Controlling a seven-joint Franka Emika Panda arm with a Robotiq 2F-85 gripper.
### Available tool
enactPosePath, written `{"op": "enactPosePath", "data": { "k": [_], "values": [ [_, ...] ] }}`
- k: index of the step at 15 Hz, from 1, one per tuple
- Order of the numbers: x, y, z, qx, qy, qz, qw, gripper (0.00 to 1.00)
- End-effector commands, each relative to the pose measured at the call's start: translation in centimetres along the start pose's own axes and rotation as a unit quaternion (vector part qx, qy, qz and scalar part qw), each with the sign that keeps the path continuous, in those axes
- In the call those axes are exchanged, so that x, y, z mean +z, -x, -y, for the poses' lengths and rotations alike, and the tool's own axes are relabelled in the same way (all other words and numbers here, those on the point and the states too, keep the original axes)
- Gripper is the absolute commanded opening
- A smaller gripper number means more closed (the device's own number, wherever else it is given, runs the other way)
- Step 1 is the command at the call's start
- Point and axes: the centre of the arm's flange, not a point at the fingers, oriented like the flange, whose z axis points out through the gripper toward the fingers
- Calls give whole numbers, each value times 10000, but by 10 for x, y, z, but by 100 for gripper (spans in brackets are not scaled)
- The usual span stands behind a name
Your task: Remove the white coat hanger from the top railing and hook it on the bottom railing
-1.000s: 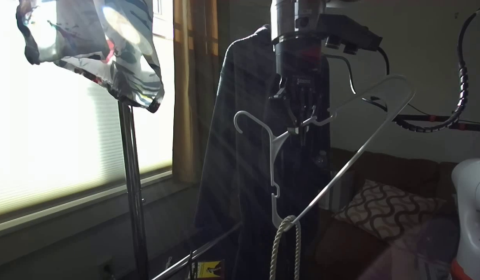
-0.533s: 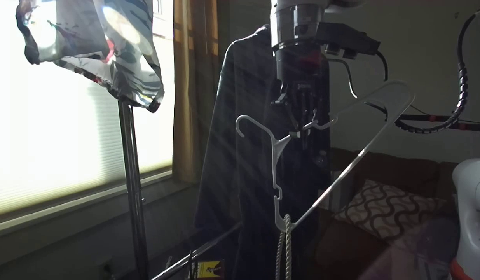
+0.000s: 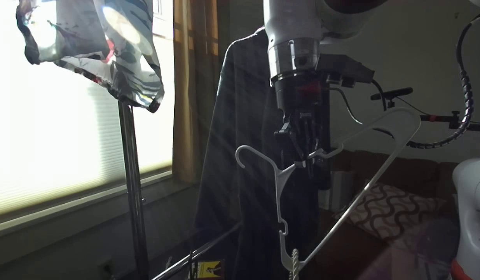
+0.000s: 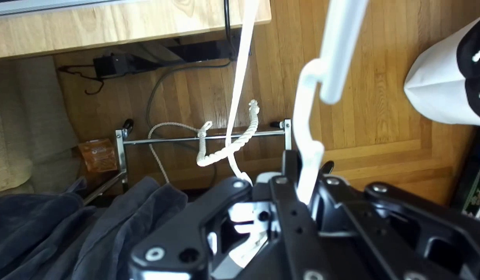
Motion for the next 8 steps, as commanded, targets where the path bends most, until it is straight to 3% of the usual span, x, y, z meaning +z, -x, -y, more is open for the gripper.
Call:
{"op": "enactPosePath", "data": {
  "k": [1,6,8],
  "values": [
    [56,11,-21,-336,-219,394,9984,1],
    [126,19,-43,-687,-227,870,9936,1],
    [150,18,-54,-561,-213,1008,9931,1]
  ]
}}
